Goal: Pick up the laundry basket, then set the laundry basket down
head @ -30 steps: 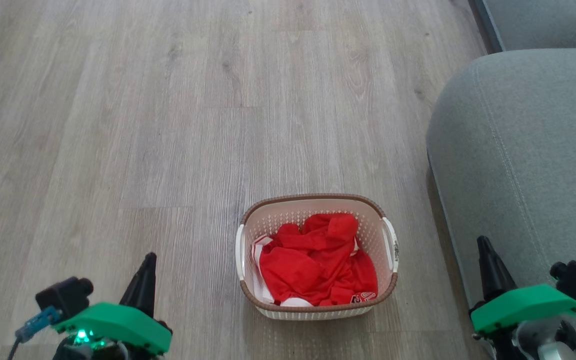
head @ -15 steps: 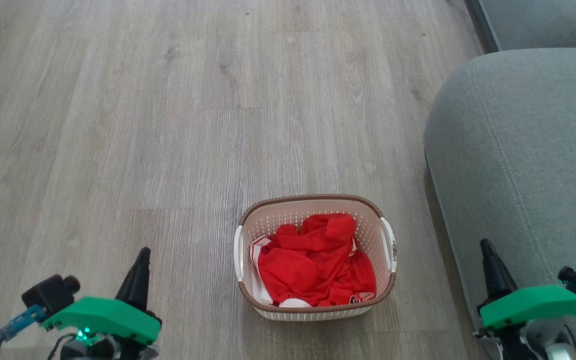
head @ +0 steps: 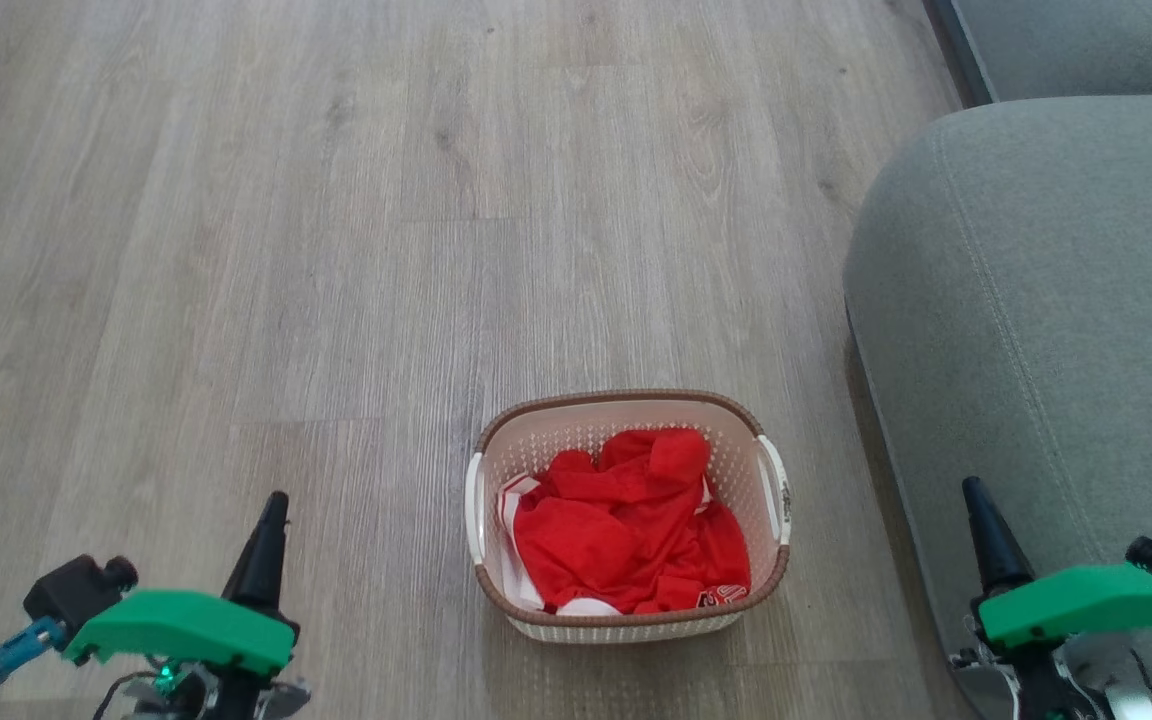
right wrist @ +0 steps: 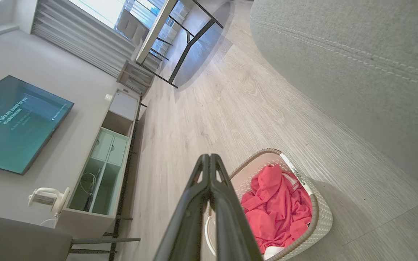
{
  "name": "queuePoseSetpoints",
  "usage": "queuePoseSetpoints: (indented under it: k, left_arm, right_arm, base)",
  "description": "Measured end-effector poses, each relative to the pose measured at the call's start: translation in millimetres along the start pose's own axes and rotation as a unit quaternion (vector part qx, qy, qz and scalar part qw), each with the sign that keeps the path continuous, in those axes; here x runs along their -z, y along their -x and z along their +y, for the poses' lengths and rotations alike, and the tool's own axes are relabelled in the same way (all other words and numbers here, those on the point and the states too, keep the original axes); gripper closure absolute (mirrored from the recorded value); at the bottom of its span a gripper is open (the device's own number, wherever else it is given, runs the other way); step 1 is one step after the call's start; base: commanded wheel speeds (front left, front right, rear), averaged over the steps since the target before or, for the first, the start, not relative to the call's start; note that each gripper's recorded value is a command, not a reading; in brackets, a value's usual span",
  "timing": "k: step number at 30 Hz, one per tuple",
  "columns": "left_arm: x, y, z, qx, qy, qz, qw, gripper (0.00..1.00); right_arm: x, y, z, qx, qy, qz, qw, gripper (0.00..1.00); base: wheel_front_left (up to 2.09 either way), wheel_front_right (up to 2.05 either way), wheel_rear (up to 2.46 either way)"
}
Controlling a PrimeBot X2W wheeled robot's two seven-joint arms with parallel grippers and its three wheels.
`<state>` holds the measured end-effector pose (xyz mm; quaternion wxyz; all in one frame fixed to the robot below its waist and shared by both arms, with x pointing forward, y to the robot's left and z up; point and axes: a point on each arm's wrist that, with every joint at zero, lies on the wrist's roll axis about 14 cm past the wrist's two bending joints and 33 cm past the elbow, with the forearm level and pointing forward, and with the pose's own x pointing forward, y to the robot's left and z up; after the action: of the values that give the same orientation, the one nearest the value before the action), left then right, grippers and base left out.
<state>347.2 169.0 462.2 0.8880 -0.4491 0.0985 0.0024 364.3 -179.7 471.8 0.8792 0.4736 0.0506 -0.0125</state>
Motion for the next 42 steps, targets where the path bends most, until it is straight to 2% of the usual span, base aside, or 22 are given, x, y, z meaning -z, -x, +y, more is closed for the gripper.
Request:
queuePoseSetpoints:
  k: [22, 42]
  left_arm:
    - [-6.5, -8.7, 0.5, 0.004, 0.128, -0.007, 0.992, 1.00]
    - [-21.8, -16.7, 0.7, 0.016, 0.247, -0.030, 0.968, 1.00]
  right_arm:
    - [-9.5, -3.6, -4.2, 0.007, -0.121, -0.011, 0.993, 1.00]
    - [-19.8, -6.8, -5.6, 0.003, -0.233, -0.023, 0.972, 1.00]
  base:
    - [0.00, 0.00, 0.00]
    - [0.00, 0.00, 0.00]
